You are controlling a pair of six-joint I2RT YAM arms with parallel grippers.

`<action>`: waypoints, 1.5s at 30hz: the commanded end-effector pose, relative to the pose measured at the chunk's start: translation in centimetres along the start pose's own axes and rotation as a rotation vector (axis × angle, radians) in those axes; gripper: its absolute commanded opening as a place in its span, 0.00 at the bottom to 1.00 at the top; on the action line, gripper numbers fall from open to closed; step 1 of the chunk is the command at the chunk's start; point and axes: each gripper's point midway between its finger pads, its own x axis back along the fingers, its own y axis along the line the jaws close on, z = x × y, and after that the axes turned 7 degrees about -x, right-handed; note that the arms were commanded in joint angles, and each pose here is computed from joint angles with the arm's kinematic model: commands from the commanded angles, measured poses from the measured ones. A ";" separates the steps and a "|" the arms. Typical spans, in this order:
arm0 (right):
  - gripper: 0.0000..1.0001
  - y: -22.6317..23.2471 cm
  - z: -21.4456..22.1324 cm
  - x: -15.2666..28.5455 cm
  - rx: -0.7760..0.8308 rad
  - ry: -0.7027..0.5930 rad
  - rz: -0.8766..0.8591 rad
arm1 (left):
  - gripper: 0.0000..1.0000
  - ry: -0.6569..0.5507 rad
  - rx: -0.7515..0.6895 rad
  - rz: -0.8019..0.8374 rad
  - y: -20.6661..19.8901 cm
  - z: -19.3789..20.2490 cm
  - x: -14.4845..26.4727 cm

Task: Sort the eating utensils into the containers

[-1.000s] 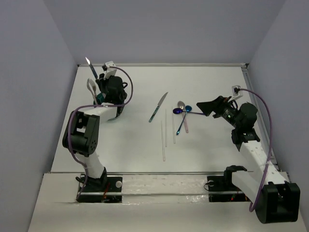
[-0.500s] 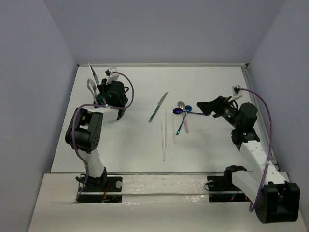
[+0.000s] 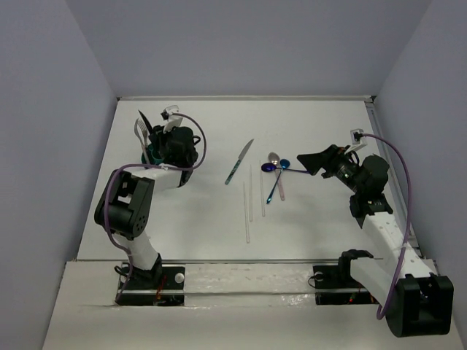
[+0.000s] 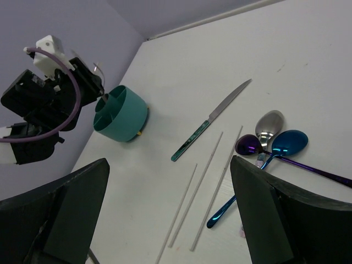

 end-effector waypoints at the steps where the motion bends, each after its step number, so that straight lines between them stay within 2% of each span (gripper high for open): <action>1: 0.97 0.7 -0.9 -0.1 0.043 -0.037 -0.026 | 0.46 -0.024 0.114 -0.026 1.7 -2.6 1.7; 3: 0.97 0.7 -0.9 -0.1 0.041 -0.034 -0.027 | 0.53 -0.026 0.133 -0.017 2.0 -3.1 2.2; 9: 0.97 0.5 -0.9 -0.1 0.039 -0.036 -0.022 | 0.53 -0.045 0.248 0.021 2.5 -6.0 3.9; 13: 0.97 0.6 -0.9 -0.2 0.040 -0.034 -0.022 | 0.53 -0.121 0.371 0.227 1.4 -11.7 8.0; 15: 0.97 0.4 -1.0 -0.1 0.038 -0.040 -0.009 | 0.53 -0.126 0.442 0.461 -1.2 -14.3 10.6; 16: 0.97 0.2 -1.0 -0.1 0.039 -0.041 0.001 | 0.53 -0.087 0.462 0.626 -3.6 -15.1 12.3; 17: 0.97 0.2 -1.1 0.0 0.044 -0.046 0.006 | 0.53 -0.048 0.469 0.697 -4.9 -15.0 13.2; 18: 0.97 0.0 -1.2 0.0 0.045 -0.051 0.019 | 0.53 0.021 0.432 0.766 -6.2 -13.9 14.1; 19: 0.97 0.1 -1.3 0.0 0.046 -0.052 0.018 | 0.53 0.045 0.430 0.838 -8.0 -14.3 14.9; 20: 0.97 0.1 -1.3 0.1 0.048 -0.055 0.019 | 0.53 0.085 0.419 0.987 -10.1 -14.1 17.0; 22: 0.97 0.0 -1.3 0.0 0.045 -0.055 0.025 | 0.54 0.170 0.355 1.143 -13.4 -12.3 19.5; 23: 0.97 -0.1 -1.3 0.0 0.042 -0.053 0.027 | 0.53 0.200 0.331 1.171 -14.3 -11.5 19.9; 29: 0.97 -0.4 -1.1 -0.2 0.037 -0.045 0.033 | 0.50 0.367 0.153 1.262 -19.6 -5.7 20.8; 38: 0.97 -0.3 -1.1 -0.2 0.037 -0.042 0.025 | 0.55 0.443 0.002 1.252 -22.6 -0.4 20.4; 45: 0.97 -0.4 -1.0 -0.3 0.032 -0.038 0.026 | 0.49 0.477 -0.072 1.249 -23.8 2.5 20.8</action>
